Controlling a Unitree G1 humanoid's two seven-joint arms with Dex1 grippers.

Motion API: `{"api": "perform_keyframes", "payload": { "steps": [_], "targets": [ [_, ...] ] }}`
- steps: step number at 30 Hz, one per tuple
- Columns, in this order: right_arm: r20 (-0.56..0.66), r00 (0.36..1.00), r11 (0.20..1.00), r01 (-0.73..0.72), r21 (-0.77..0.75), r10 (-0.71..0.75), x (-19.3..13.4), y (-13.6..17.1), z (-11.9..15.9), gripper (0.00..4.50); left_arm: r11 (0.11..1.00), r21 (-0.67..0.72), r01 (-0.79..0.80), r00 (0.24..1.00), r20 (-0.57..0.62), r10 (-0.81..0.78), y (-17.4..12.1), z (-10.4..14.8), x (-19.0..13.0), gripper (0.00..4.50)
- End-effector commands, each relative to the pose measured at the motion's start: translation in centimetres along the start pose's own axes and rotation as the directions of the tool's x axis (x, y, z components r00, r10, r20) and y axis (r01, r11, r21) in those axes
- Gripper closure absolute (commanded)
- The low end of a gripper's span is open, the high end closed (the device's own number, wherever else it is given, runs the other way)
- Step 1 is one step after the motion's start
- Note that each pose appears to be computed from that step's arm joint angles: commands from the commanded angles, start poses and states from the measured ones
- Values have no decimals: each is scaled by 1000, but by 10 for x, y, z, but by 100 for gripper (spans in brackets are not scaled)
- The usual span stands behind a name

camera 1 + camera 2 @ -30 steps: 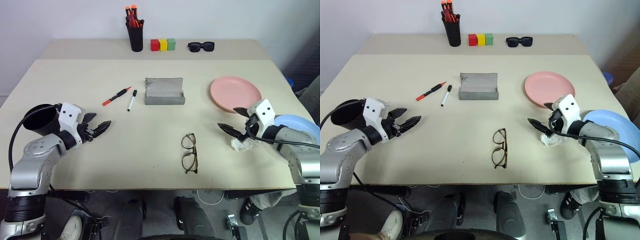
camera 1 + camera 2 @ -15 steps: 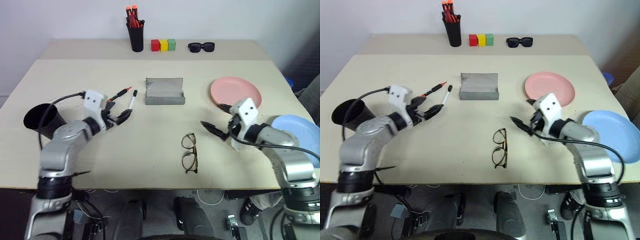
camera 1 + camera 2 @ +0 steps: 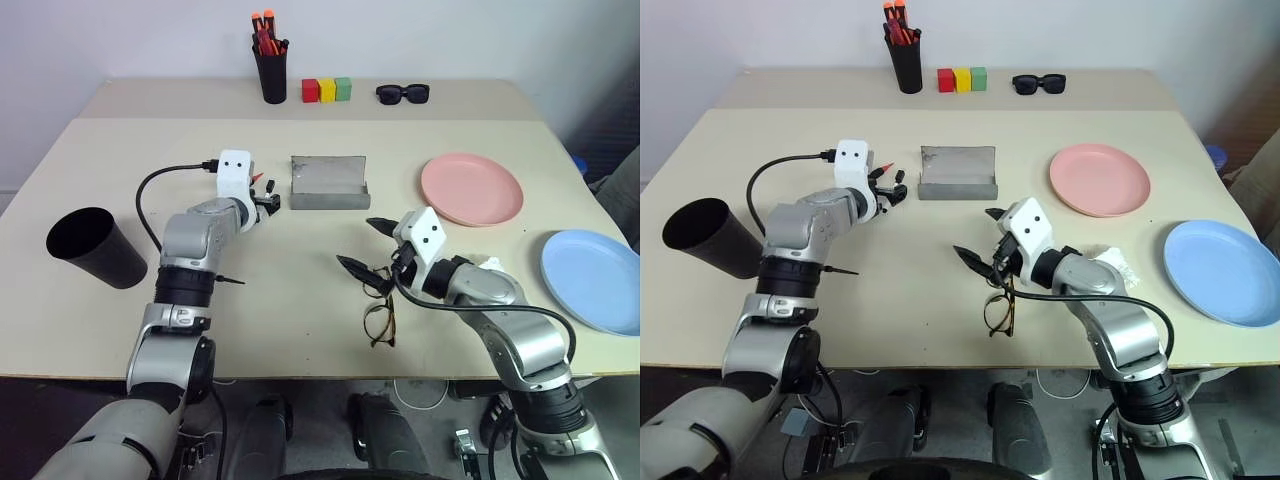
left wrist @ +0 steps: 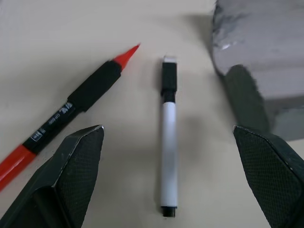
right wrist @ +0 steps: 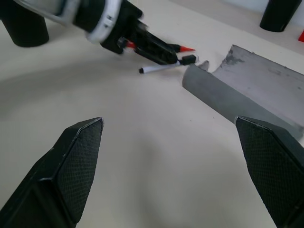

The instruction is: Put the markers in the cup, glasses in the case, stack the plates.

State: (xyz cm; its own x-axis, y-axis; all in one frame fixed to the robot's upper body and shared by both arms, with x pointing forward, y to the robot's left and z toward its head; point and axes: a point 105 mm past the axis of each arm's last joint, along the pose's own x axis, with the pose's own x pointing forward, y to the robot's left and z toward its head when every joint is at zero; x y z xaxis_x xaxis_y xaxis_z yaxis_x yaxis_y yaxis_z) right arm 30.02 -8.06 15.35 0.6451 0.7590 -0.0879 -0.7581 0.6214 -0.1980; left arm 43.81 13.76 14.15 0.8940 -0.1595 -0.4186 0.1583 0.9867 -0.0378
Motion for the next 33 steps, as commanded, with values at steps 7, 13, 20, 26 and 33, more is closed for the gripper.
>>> {"api": "perform_keyframes", "payload": {
  "steps": [7, 13, 20, 26, 33],
  "targets": [
    [35, 999, 999, -6, -33, 7, -3, 11, 12, 0, 999, -13, -31, 986, -163, 28, -7, 5, 17, 5],
    [27, 1000, 999, 7, -33, -6, -4, 11, 10, 0, 1000, -6, -19, 975, -219, 17, -14, -2, 20, 133],
    [17, 1000, 1000, 2, -24, -1, -3, 11, 6, 0, 997, -51, -56, 986, -160, 47, -6, 9, 19, 445],
    [17, 1000, 1000, -7, -23, 8, 1, 10, 5, 0, 992, -51, -120, 875, 467, 129, 20, 99, -21, 445],
    [32, 999, 999, -18, -27, 19, 5, 3, 8, 0, 853, -238, -464, 364, 827, 429, 101, 121, -158, 445]
  ]
}}
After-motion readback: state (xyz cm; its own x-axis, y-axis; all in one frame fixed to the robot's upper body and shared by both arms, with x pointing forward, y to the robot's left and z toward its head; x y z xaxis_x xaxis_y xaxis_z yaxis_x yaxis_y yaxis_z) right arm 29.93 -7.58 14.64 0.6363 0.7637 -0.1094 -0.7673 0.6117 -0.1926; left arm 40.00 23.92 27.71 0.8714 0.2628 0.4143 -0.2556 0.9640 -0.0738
